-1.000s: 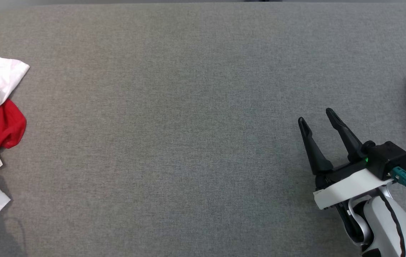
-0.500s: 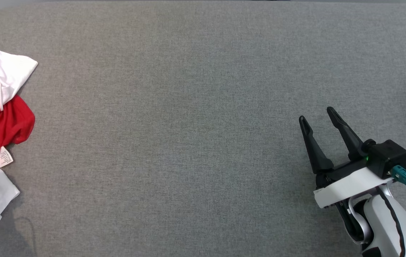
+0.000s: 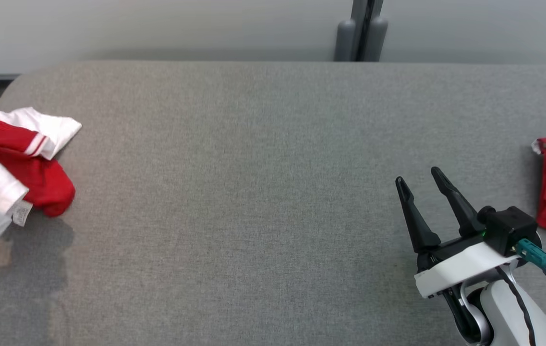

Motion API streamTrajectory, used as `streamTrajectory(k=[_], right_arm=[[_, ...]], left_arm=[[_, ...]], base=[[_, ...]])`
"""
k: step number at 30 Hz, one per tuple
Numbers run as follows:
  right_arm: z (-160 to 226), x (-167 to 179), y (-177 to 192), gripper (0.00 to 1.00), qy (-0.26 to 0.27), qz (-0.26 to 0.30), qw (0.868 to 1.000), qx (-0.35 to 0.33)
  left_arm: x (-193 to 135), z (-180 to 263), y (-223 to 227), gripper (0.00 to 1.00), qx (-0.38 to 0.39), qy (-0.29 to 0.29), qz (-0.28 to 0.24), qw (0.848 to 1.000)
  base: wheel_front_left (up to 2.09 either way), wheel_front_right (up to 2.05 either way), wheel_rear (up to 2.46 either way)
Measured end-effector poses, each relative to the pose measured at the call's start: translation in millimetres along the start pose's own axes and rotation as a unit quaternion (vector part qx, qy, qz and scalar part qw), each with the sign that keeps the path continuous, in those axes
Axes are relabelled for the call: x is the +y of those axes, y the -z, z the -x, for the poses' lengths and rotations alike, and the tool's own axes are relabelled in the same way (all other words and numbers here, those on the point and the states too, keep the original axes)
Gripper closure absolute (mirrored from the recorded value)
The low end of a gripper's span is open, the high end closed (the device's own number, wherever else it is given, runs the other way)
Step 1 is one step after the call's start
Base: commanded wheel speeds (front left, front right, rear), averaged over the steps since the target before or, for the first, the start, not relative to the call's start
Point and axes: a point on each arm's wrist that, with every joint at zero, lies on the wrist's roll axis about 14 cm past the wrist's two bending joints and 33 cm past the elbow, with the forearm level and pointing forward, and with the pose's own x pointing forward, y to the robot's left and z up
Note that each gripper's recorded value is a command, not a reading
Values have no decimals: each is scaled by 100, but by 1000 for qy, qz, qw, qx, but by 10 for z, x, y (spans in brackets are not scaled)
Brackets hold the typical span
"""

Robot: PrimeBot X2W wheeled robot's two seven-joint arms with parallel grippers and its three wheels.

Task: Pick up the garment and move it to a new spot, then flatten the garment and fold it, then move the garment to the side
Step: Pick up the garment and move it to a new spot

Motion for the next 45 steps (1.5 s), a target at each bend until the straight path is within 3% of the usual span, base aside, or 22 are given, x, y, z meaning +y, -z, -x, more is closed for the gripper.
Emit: streamTrajectory(k=[9,21,35,44,45], right_arm=[[252,-46,-311,0,28,6,999,-37],[609,-404,-531,0,97,16,993,-65],[863,-709,-432,0,157,11,986,-52],[864,-796,-274,0,170,6,985,-29],[863,-800,-251,0,171,5,985,-26]], left_arm=[[-829,377,-863,100,-120,110,-82,983],[-2440,911,-1297,100,-219,281,-149,922],[-4025,1014,-4,100,-121,463,-157,864],[-4434,705,943,100,-19,488,-172,855],[-4457,683,1009,72,-12,489,-170,855]], base=[[0,0,0],[0,0,0],[0,0,0],[0,0,0],[0,0,0]])
